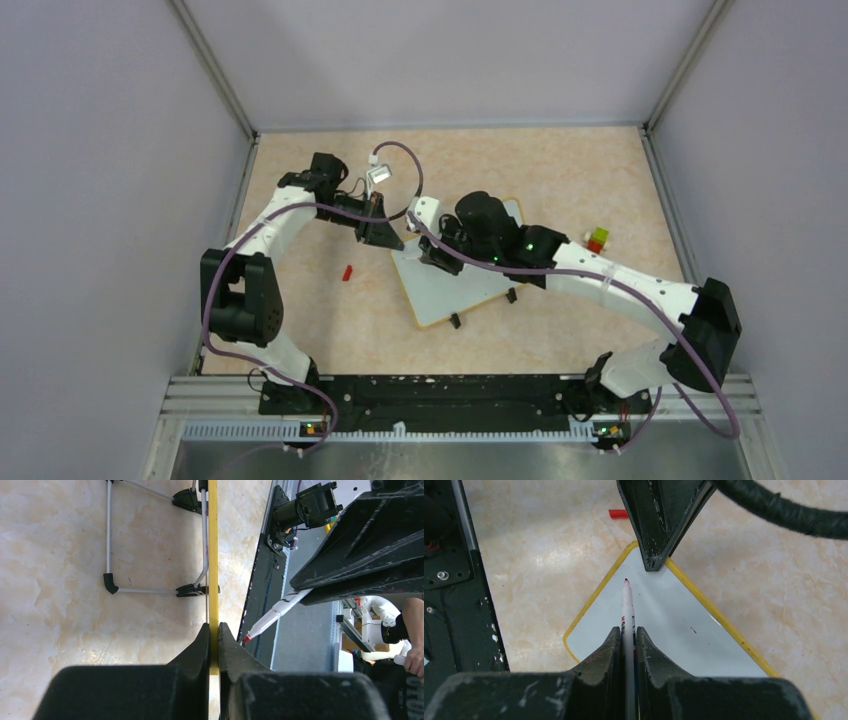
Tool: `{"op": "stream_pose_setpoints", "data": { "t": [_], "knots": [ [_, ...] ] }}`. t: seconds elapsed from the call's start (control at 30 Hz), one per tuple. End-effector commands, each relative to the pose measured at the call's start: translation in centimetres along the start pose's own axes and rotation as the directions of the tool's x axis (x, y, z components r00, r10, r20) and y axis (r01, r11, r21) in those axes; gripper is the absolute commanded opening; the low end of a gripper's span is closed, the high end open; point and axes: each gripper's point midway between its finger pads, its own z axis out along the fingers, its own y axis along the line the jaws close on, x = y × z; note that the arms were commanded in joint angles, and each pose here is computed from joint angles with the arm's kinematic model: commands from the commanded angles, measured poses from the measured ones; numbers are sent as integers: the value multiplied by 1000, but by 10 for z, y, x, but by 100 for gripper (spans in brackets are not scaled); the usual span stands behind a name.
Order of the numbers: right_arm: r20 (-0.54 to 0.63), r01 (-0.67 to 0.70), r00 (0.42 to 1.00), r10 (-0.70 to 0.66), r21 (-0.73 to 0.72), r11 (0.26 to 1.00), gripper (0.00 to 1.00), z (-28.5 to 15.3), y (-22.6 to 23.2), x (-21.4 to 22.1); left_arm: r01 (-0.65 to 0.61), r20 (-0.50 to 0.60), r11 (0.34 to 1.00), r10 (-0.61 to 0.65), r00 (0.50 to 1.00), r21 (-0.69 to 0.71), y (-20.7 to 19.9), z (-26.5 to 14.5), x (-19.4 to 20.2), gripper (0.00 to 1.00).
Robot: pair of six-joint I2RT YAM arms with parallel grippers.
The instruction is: Write a sentence on the whiteboard
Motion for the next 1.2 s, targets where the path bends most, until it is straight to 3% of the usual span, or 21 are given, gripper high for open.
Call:
{"op": "stream_pose_setpoints", "data": {
  "t": [0.0,0.47,0.5,0.53,0.6,0.67,0.73,1.17],
  "knots": [
    [98,0,995,1,-13,1000,0,-8,4,-40,-75,28,997,75,997,-6,-8,-3,-15,0],
    [99,-6,995,10,-35,999,0,-13,8,-43,-66,10,994,67,998,-91,-9,-11,-21,0],
    [94,-37,995,36,16,999,0,-17,-18,-38,-62,10,994,64,998,-87,-11,-11,-22,0],
    [98,-11,995,14,-34,999,0,-13,5,-43,-55,10,995,56,998,-82,-13,-11,-22,0],
    [101,-9,995,13,-47,999,0,-13,10,-45,-51,14,997,52,999,-66,-15,-10,-21,0],
    [101,-10,995,15,-49,999,0,-13,10,-44,-60,17,996,61,998,-61,-16,-8,-20,10],
    [100,-10,995,15,-45,999,0,-14,10,-43,-66,18,996,68,998,-60,-17,-8,-20,15],
    [96,-10,995,13,-33,999,0,-11,8,-39,-107,21,991,109,994,-78,-24,-14,-22,25]
  ]
}}
